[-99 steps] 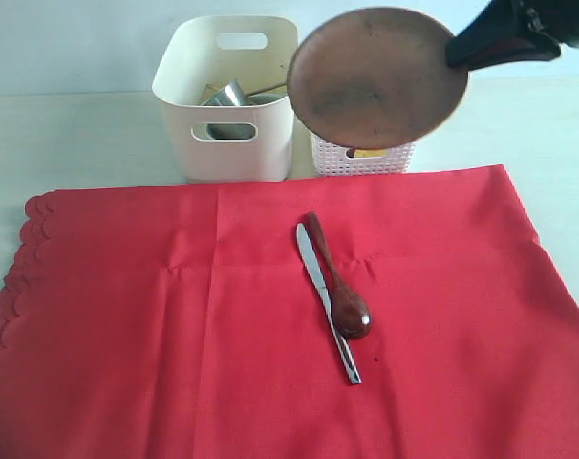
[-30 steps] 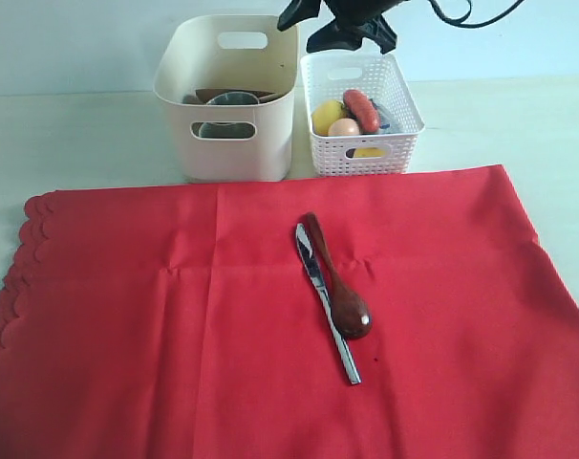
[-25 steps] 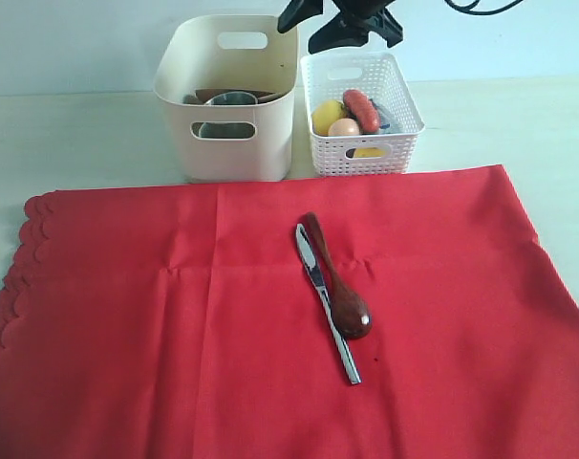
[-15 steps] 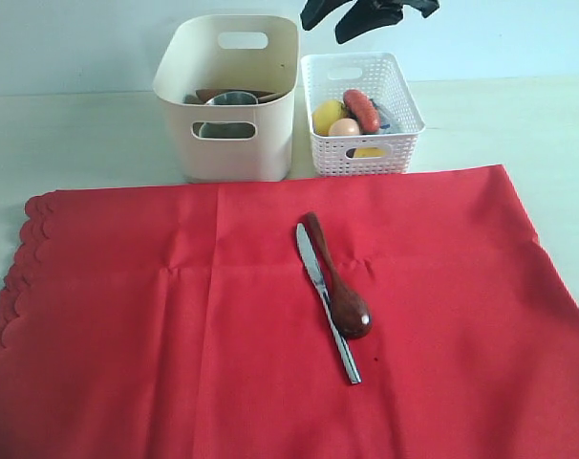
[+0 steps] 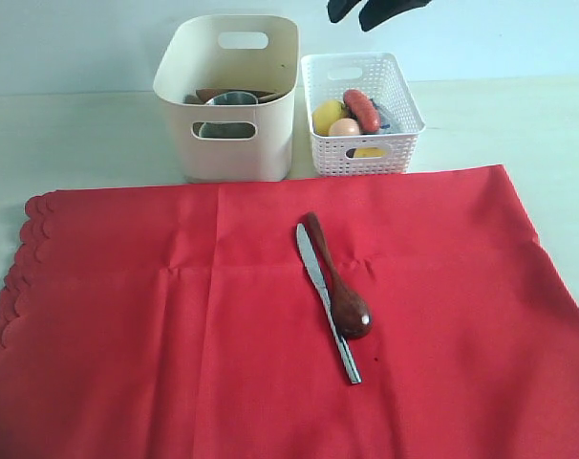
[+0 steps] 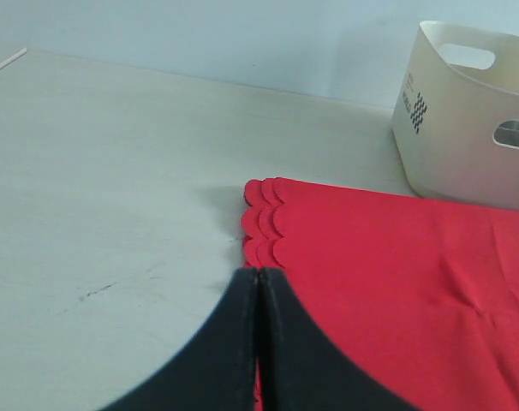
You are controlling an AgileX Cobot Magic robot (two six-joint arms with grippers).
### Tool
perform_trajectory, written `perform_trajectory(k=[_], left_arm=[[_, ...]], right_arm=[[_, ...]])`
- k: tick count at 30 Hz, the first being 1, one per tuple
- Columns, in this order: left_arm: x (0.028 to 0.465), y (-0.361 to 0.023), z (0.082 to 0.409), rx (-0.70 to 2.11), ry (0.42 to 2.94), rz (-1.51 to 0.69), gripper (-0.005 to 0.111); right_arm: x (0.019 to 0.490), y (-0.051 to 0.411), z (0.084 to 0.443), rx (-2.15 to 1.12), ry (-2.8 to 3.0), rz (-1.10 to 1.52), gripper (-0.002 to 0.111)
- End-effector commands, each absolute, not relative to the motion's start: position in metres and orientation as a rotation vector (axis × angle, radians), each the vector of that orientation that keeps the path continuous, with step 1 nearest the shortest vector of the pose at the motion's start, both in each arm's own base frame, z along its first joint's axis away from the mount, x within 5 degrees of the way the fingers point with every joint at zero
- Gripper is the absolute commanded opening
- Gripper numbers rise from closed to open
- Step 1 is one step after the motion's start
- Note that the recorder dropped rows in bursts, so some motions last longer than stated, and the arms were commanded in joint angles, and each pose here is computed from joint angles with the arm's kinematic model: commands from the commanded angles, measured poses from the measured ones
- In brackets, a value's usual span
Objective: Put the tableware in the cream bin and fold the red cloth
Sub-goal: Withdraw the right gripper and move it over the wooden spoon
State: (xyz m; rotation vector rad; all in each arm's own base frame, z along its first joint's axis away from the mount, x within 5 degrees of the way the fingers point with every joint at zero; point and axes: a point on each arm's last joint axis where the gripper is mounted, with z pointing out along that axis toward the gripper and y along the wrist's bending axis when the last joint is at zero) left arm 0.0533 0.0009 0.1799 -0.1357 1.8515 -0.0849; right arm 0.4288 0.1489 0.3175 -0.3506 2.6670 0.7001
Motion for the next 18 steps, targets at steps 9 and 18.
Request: perform_trajectory(k=[9, 18], left_arm=[[0.053, 0.001, 0.181, -0.133, 1.84, -0.09, 0.0], [0.053, 0.001, 0.181, -0.133, 1.84, -0.09, 0.0]], right_arm=[[0.378, 0.129, 0.304, -0.352, 2.777, 0.593, 0.042], [0.34, 0.119, 0.295, -0.438, 2.795, 0.571, 0.042]])
